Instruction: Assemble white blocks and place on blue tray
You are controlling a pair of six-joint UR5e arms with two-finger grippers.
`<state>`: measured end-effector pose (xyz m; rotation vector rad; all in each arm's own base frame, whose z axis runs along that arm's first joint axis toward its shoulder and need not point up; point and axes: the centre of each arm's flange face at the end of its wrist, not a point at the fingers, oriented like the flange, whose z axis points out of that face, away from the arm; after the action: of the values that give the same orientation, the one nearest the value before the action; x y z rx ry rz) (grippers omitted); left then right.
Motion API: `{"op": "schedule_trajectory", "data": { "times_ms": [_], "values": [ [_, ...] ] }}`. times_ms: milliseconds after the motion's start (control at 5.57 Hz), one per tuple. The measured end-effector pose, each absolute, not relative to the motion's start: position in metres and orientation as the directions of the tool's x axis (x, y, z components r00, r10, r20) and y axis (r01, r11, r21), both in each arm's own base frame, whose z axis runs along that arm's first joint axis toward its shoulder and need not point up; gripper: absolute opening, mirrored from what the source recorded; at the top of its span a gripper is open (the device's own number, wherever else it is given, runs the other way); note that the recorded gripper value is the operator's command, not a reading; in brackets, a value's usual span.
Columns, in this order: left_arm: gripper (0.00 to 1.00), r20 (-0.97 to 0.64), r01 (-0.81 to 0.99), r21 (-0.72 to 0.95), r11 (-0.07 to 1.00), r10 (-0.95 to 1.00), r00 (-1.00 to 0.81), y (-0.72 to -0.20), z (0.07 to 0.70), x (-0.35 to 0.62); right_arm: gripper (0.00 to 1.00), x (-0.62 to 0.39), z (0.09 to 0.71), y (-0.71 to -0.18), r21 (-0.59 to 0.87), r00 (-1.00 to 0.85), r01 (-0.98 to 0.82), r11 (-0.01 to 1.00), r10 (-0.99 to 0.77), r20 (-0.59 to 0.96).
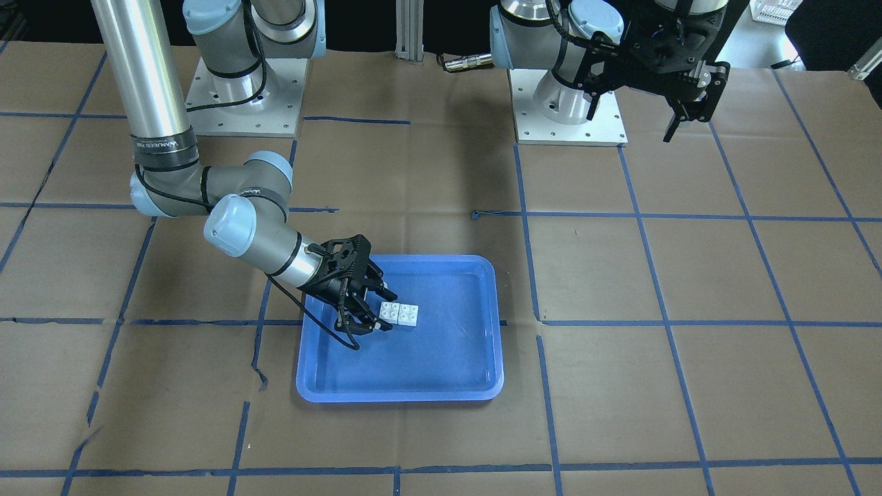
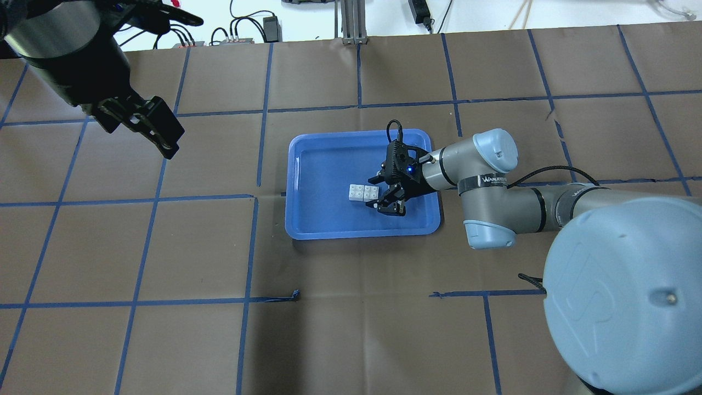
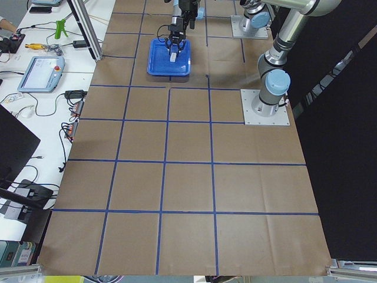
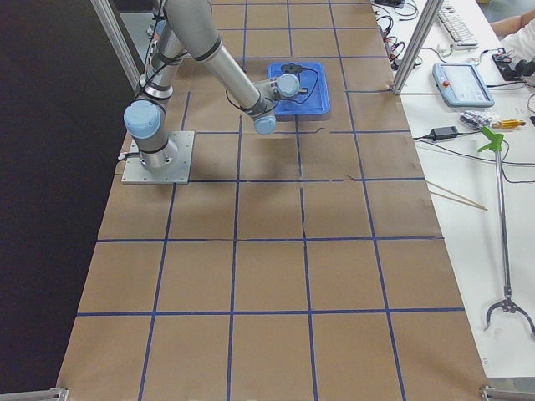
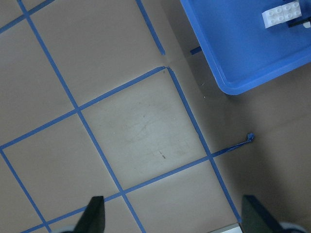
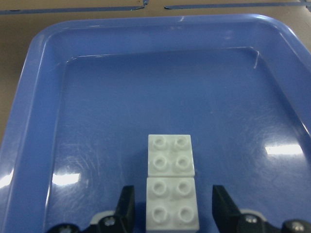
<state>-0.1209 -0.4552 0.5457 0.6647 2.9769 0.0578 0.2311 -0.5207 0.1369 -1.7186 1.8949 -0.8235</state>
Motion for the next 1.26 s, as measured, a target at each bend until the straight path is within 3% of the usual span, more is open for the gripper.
{"op": "schedule_trajectory", "data": {
  "times_ms": [718, 897, 1256],
  "values": [
    [0.99, -0.080, 0.416, 0.056, 0.908, 0.420, -0.904, -0.455, 0.545, -0.121, 1.00, 0.226, 0.188, -0.555, -0.650, -0.266, -0.734, 0.195, -0.964, 0.012],
    [0.99, -0.081, 0.377, 0.048, 0.925, 0.380, -0.921, -0.454, 0.546, -0.121, 1.00, 0.220, 0.217, -0.559, -0.589, -0.311, -0.758, 0.280, -0.949, -0.051],
    [0.99, -0.010, 0.159, -0.012, 0.987, 0.159, -0.987, -0.458, 0.549, -0.116, 1.00, 0.200, 0.279, -0.548, -0.353, -0.574, -0.716, 0.603, -0.795, -0.194]
  ]
}}
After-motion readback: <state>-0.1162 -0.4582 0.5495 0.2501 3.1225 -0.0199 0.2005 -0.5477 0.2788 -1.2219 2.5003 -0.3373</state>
